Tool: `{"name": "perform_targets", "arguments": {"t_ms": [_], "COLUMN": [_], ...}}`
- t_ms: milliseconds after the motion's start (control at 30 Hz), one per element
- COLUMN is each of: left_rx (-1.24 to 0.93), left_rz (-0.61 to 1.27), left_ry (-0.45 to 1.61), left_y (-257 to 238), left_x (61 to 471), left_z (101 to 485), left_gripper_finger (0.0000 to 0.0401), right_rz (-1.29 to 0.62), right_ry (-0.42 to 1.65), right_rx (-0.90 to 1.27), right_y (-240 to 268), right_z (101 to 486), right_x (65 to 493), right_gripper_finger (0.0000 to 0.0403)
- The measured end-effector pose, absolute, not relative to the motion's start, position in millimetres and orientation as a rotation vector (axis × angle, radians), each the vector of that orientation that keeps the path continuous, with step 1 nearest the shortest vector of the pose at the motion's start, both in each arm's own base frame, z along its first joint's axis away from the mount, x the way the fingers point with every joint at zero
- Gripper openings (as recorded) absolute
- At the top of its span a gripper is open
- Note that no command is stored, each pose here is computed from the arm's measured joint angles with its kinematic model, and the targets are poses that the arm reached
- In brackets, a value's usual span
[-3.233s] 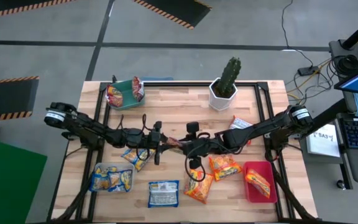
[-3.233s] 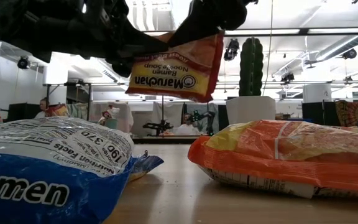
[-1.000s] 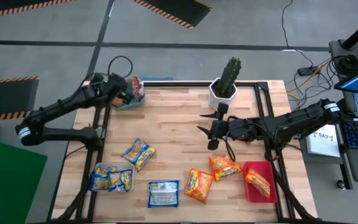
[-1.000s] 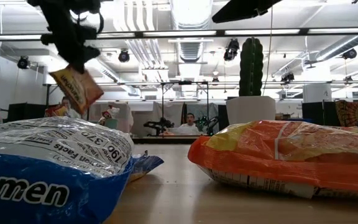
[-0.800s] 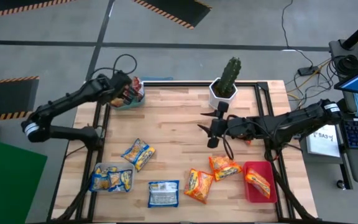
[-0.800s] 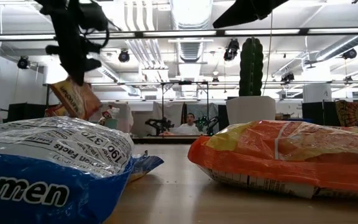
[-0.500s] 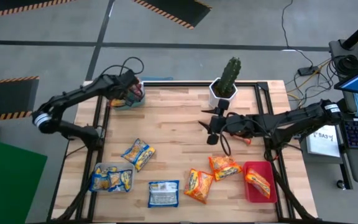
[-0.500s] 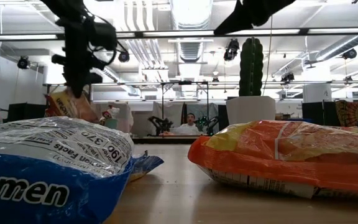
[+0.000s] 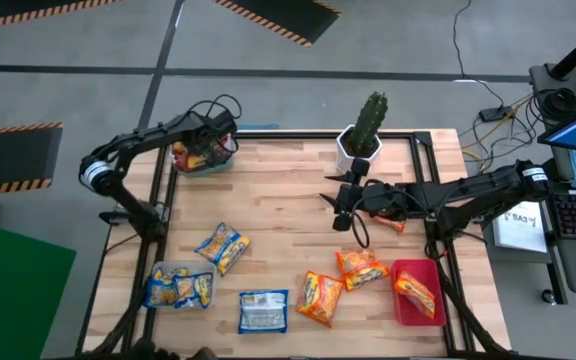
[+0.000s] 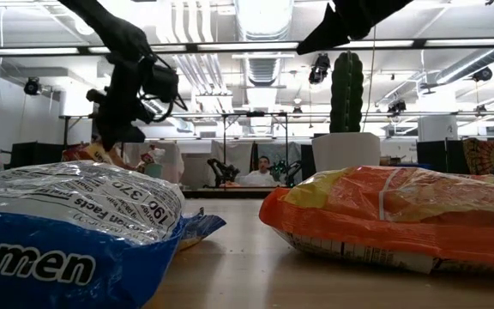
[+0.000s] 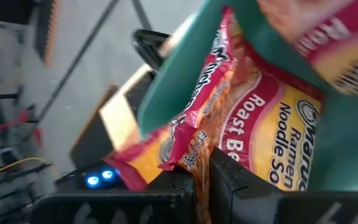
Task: Sort Maruchan noodles
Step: Put the red noodle into the green bin
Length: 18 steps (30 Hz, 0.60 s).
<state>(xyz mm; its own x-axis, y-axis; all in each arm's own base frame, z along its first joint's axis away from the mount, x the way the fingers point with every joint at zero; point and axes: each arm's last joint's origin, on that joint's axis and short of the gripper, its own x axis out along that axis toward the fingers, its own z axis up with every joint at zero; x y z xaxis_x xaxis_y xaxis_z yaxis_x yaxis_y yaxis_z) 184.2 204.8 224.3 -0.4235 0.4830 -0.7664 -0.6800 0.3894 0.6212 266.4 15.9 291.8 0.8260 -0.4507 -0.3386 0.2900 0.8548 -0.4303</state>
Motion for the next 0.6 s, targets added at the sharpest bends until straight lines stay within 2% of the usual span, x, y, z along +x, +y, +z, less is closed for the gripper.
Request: {"name": "perform_targets", "arguments": {"t_ms": [133,300,600], "left_rx": [-0.128,-0.158,-0.239], "left_rz": [1.349,1.347,1.305], "left_ry": [1.558,1.579,1.597], "left_y": [214.1,225.6,226.8], "left_x": [185.7,184.6,178.8], "left_z": [221.9,216.0,212.0], "left_gripper_finger": [0.0,0.001,0.0089], "right_rz": [-0.404,-0.404,-0.405], "right_ry": [0.447,0.447,0.456], "right_rx": [-0.371,-0.371,-0.362], "right_y": [15.9,15.9,15.9], "right_z": [291.8,291.7,290.6], "right_x": [266.4,266.5,266.0], "right_gripper_finger": [0.021,0.021,0.021]}}
